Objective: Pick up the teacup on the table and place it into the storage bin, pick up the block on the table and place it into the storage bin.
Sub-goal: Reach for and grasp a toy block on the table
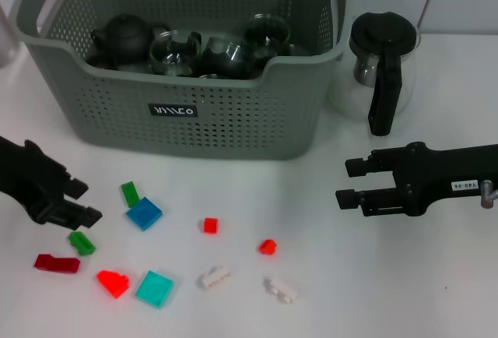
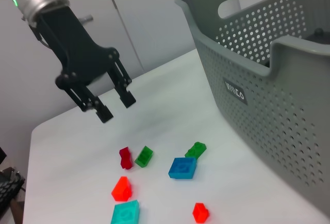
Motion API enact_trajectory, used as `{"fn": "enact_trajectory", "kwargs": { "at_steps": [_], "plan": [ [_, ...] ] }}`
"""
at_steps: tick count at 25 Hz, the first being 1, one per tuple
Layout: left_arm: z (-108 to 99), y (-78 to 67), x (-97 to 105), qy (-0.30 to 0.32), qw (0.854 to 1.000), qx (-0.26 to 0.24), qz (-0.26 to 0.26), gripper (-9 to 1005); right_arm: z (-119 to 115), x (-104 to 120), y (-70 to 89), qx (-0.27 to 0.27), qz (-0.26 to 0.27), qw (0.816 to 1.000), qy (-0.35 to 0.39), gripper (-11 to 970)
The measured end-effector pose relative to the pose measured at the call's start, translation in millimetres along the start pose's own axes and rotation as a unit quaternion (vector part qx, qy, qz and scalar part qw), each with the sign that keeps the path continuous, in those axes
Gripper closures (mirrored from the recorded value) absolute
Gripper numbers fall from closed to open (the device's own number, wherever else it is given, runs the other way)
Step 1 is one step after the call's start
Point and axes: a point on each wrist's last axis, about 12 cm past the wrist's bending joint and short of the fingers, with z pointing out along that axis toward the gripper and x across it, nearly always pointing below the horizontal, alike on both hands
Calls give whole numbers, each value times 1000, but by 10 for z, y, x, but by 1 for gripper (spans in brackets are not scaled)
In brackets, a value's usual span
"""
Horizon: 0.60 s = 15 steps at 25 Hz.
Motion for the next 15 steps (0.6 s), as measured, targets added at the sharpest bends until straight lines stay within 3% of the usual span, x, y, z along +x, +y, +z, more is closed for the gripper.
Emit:
{"fn": "enact_trajectory", "kwargs": {
  "at_steps": [10, 15],
  "plan": [
    [451, -71, -282, 36, 998, -32, 29, 500, -3, -3, -11, 3, -1, 1000, 0, 258],
    [617, -67, -319, 41, 998, -37, 6, 497, -6, 6, -11, 5, 1, 1000, 0, 258]
  ]
}}
